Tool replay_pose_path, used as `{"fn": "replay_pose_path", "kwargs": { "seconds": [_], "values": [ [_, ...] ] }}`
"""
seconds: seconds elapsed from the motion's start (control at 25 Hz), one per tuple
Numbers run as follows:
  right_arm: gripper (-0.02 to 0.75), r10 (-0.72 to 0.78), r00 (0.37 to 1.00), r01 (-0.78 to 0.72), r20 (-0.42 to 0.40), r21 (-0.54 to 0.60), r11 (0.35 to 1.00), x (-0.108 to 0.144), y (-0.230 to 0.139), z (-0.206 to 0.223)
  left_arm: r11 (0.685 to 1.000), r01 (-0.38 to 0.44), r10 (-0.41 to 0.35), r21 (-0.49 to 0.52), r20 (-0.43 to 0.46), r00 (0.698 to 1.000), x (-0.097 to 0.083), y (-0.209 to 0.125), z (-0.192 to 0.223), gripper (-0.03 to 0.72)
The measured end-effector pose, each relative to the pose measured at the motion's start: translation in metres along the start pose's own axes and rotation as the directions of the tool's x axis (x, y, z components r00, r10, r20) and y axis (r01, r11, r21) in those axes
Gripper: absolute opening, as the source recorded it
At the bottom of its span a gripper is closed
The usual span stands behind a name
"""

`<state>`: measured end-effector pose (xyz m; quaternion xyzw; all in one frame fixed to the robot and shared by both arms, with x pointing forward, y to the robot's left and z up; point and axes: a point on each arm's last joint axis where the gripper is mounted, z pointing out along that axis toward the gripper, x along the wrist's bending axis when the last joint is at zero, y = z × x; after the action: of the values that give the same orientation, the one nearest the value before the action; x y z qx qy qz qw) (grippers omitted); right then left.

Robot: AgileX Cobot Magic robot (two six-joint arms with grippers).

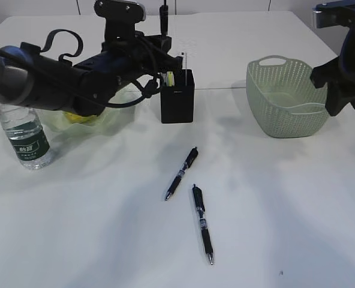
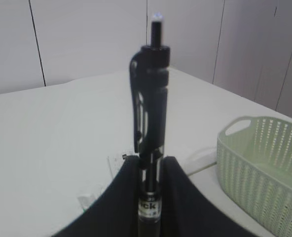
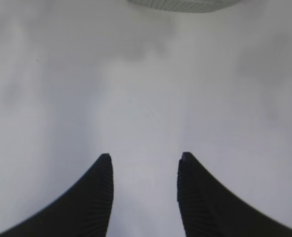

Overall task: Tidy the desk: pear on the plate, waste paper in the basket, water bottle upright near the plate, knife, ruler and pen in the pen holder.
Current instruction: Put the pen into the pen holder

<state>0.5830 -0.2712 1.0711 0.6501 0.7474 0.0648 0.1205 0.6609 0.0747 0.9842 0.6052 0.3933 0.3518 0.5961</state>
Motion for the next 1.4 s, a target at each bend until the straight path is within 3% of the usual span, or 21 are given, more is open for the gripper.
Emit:
{"fn": "replay_pose_path", "kwargs": {
  "seconds": [0.88, 1.4],
  "values": [
    [0.352, -0.009, 1.000, 0.010, 0.021, -0.036, 0.999, -0.002, 0.003, 0.000, 0.999, 0.037, -0.037, -0.034, 0.000, 0.999, 0.000, -0.038, 0.057, 0.062],
    [0.352, -0.010, 1.000, 0.011, 0.024, -0.055, 0.998, -0.002, 0.005, 0.000, 0.998, 0.060, -0.060, 0.000, -0.043, 0.997, 0.021, -0.052, 0.060, 0.063]
  ]
}}
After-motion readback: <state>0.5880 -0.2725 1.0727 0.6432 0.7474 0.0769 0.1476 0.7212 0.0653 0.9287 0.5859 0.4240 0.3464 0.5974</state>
